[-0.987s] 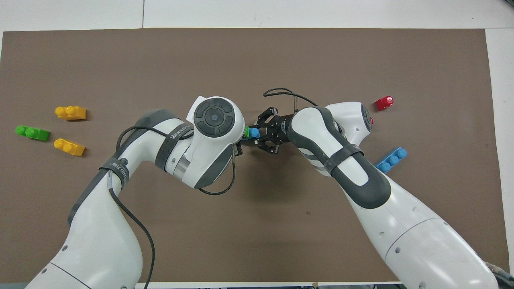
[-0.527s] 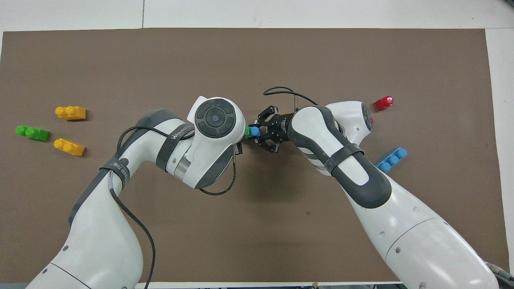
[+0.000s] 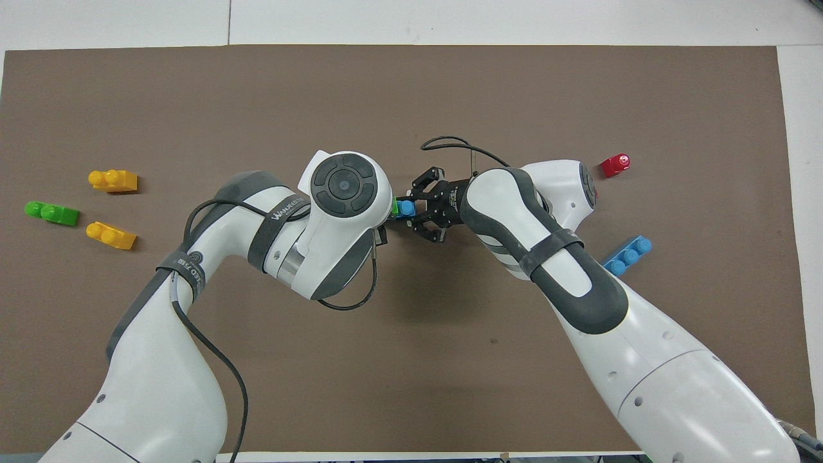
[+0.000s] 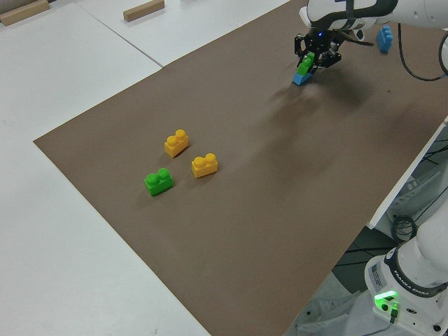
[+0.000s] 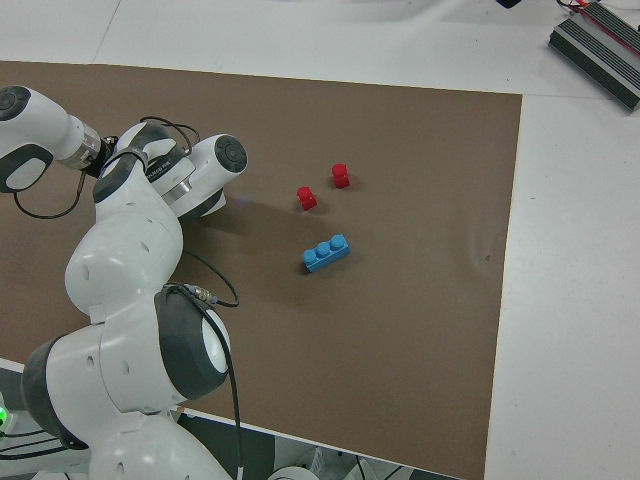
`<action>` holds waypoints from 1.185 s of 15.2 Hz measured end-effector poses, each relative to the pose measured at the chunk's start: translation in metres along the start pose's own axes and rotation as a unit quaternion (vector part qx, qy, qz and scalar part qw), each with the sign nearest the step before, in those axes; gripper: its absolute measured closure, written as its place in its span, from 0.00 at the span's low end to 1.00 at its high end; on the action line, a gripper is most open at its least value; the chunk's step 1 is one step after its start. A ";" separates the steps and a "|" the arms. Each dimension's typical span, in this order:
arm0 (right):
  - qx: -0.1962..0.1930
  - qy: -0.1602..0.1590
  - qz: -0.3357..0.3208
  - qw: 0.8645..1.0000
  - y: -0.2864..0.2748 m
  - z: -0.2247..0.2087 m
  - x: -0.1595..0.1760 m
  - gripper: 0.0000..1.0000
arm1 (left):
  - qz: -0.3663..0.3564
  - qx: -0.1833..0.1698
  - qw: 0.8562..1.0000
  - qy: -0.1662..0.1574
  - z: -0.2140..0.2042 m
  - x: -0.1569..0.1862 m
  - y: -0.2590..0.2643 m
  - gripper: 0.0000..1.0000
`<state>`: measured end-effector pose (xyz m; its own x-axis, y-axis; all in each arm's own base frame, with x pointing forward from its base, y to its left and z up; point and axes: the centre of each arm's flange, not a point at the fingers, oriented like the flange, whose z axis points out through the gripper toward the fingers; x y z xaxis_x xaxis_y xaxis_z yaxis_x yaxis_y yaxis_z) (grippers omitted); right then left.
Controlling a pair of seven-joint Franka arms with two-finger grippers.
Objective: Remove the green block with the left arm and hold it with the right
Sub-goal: 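Pull the green block off with the left gripper while the right gripper holds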
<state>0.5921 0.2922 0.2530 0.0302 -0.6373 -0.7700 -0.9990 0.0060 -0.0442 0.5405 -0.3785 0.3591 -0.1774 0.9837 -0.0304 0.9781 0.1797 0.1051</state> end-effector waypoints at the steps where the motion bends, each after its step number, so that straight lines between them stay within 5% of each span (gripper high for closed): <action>1: 0.001 -0.001 -0.001 1.000 -0.001 0.000 -0.002 0.65 | 0.000 0.002 1.000 0.003 -0.004 0.000 0.002 0.63; 9: 0.000 0.002 0.004 1.000 0.000 0.002 0.005 0.65 | -0.007 -0.003 1.000 0.003 -0.082 0.011 0.007 0.65; 18: 0.007 0.001 0.008 1.000 -0.005 -0.003 0.004 0.65 | 0.085 0.030 0.996 0.019 -0.129 0.064 0.023 0.65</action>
<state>0.5972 0.2869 0.2518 0.0148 -0.6379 -0.7700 -0.9988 0.0259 -0.0406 0.5377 -0.3095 0.4879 -0.0124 0.9997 0.0205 0.9988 0.0114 0.0468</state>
